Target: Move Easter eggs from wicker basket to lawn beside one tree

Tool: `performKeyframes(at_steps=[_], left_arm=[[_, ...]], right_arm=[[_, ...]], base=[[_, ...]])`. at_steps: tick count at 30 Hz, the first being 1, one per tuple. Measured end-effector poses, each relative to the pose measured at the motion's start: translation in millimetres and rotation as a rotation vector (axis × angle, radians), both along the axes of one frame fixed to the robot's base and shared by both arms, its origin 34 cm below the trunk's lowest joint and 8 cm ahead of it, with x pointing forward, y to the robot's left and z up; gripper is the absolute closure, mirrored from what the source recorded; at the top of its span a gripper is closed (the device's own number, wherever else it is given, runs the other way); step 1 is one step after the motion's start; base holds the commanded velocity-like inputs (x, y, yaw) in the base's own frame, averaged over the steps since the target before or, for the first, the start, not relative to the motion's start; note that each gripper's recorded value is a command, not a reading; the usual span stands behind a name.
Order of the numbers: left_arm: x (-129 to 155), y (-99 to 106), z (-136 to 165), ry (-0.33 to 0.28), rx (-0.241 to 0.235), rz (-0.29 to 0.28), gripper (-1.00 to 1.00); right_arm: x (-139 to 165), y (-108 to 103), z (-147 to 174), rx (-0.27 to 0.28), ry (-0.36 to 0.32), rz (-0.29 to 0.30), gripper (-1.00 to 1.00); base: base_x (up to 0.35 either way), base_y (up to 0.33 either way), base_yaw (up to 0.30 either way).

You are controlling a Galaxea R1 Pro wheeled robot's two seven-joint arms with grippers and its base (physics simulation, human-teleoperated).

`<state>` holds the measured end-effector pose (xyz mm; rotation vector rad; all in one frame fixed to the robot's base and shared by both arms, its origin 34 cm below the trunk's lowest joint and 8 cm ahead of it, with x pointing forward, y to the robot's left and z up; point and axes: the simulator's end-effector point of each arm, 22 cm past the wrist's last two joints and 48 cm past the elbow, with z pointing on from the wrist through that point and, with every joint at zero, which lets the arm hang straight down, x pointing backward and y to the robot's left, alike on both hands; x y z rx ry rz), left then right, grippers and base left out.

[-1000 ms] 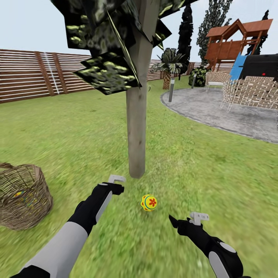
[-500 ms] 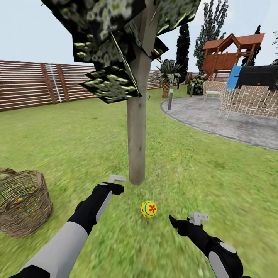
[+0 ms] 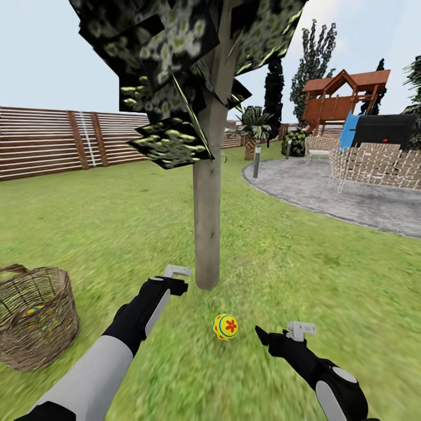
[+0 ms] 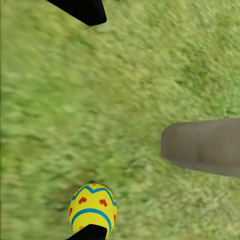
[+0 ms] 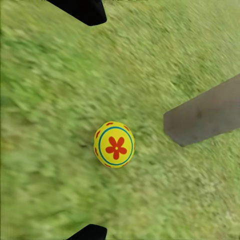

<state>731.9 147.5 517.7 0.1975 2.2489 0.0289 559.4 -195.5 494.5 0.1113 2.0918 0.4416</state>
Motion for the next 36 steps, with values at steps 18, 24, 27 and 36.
performKeyframes(at_steps=[18,24,27,36], left_arm=[[-2.7,2.5,49.6,-0.075,0.010,0.009,-1.00],[-4.5,2.4,66.0,-0.099,0.010,0.009,-1.00],[-5.5,2.2,74.3,-0.112,0.010,0.009,-1.00],[-9.2,1.7,98.9,-0.148,0.010,0.008,-1.00]], right_arm=[[-0.9,0.3,37.0,0.001,-0.074,0.001,-1.00],[-1.6,0.3,49.4,0.001,-0.098,0.001,-1.00],[-2.1,0.2,55.7,0.001,-0.111,0.001,-1.00],[-4.1,0.4,74.3,0.003,-0.148,0.001,-1.00]], base=[[0.000,0.000,0.000],[0.000,0.000,0.000],[0.000,0.000,0.000],[0.000,0.000,0.000]])
